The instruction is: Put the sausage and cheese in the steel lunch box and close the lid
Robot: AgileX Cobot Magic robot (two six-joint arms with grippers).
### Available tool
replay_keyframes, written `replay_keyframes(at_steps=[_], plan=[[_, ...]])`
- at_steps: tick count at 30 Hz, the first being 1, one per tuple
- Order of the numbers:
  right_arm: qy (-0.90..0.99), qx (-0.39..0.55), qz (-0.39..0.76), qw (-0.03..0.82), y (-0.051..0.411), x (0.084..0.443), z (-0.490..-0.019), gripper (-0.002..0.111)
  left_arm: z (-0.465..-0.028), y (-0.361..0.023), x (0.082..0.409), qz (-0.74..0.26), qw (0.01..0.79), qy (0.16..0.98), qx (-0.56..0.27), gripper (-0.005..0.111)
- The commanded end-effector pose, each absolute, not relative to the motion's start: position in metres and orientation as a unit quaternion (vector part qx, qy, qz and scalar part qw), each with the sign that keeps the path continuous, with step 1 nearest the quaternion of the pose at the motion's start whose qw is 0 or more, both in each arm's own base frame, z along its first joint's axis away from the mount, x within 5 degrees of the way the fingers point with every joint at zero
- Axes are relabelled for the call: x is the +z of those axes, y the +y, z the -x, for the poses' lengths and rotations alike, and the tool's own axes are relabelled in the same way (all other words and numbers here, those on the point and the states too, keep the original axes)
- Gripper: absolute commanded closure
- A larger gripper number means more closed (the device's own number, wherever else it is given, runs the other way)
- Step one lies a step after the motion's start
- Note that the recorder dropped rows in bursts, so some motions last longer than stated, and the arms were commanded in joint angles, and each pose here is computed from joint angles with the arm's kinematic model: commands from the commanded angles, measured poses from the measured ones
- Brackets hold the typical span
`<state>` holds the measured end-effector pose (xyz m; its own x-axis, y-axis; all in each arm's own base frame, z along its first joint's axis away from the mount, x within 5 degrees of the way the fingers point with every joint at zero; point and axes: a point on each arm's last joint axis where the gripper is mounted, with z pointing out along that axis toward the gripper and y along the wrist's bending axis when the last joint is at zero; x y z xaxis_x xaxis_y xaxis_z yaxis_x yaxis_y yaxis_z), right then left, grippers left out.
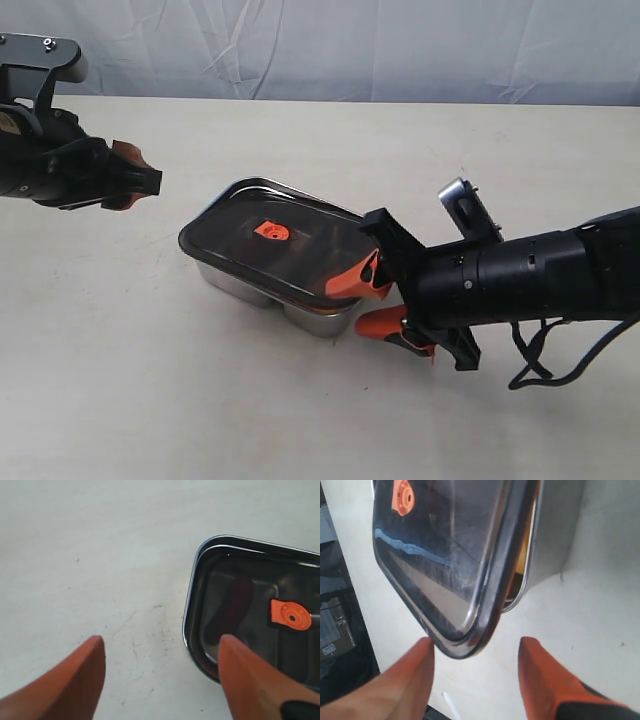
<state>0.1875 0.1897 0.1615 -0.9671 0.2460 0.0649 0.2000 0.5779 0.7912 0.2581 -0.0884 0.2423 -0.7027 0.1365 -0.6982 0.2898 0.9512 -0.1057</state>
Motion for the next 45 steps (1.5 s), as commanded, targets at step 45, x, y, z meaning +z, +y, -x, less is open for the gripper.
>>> replay_keyframes(at_steps=[45], plan=[[0.909, 0.385, -0.143, 0.068, 0.183, 0.147, -0.198, 0.093, -0.257, -0.088, 0.244, -0.111, 0.372, 0.915, -0.107, 0.045]])
